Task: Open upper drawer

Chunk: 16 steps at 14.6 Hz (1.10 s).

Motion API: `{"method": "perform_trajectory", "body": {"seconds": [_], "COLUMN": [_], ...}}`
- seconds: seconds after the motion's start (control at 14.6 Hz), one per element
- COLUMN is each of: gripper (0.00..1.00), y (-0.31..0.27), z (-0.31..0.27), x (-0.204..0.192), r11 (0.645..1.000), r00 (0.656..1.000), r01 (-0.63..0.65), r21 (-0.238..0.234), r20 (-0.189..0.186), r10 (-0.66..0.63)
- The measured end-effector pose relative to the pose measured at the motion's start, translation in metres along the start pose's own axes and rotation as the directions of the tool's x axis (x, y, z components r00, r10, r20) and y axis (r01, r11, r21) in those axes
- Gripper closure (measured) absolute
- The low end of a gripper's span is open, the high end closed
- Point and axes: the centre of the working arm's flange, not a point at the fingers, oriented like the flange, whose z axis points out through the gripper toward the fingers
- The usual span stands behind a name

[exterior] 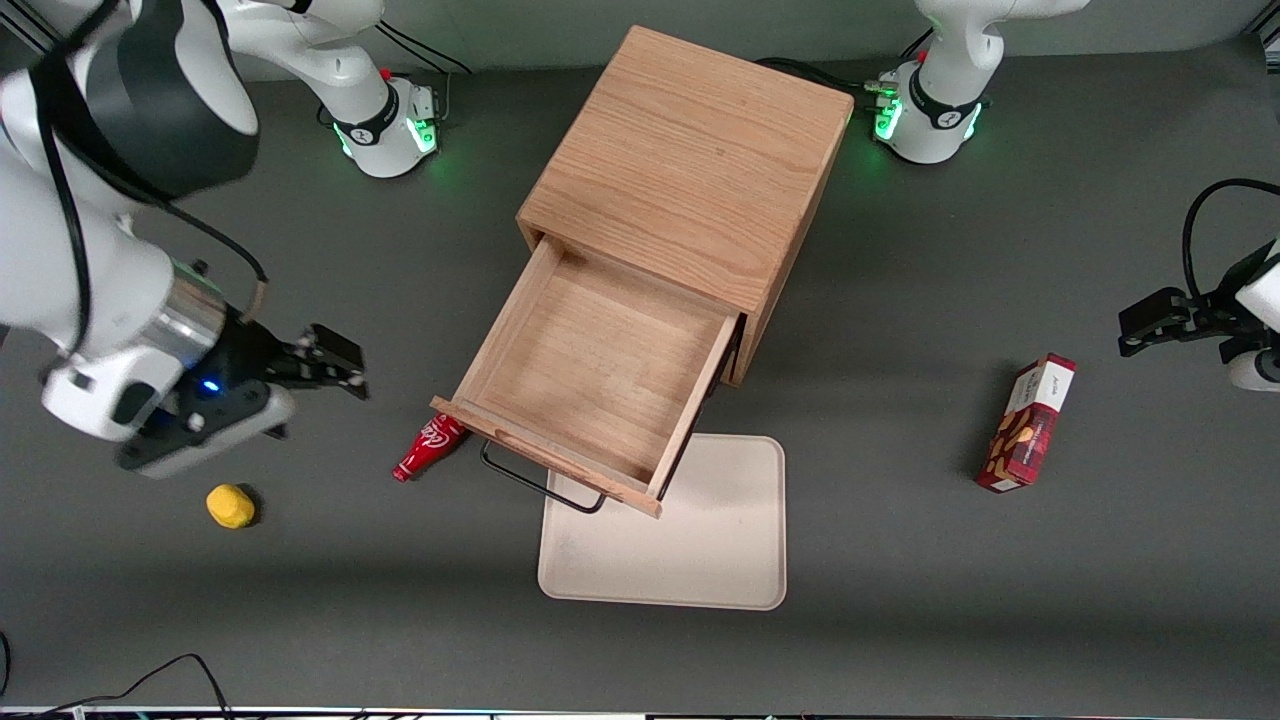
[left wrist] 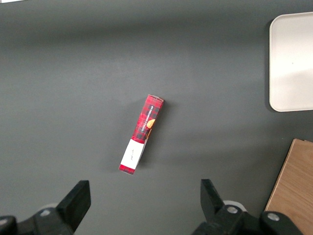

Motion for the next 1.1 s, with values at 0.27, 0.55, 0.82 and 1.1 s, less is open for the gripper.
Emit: {"method": "perform_trajectory", "body": {"seconds": [0.27,0.55,0.82,1.1], "gripper": [0.00,0.00,0.00,0.00], "y": [0.032,0.076,0.108,0.117], "z": [0.001,0.010,-0.006,-0.008], "x": [-0.040,-0.074,-0.089,-0.091], "r11": [0.967,0.942,0.921,0.915], "r00": [0.976,0.954,0.934,0.925], "r01": [-0.212,-0.296,-0.355,-0.379], "r21": [-0.142,-0.157,-0.160,-0.139], "r20": [0.019,0.000,-0.031,-0.037], "r10": [0.217,0.300,0.355,0.378]}}
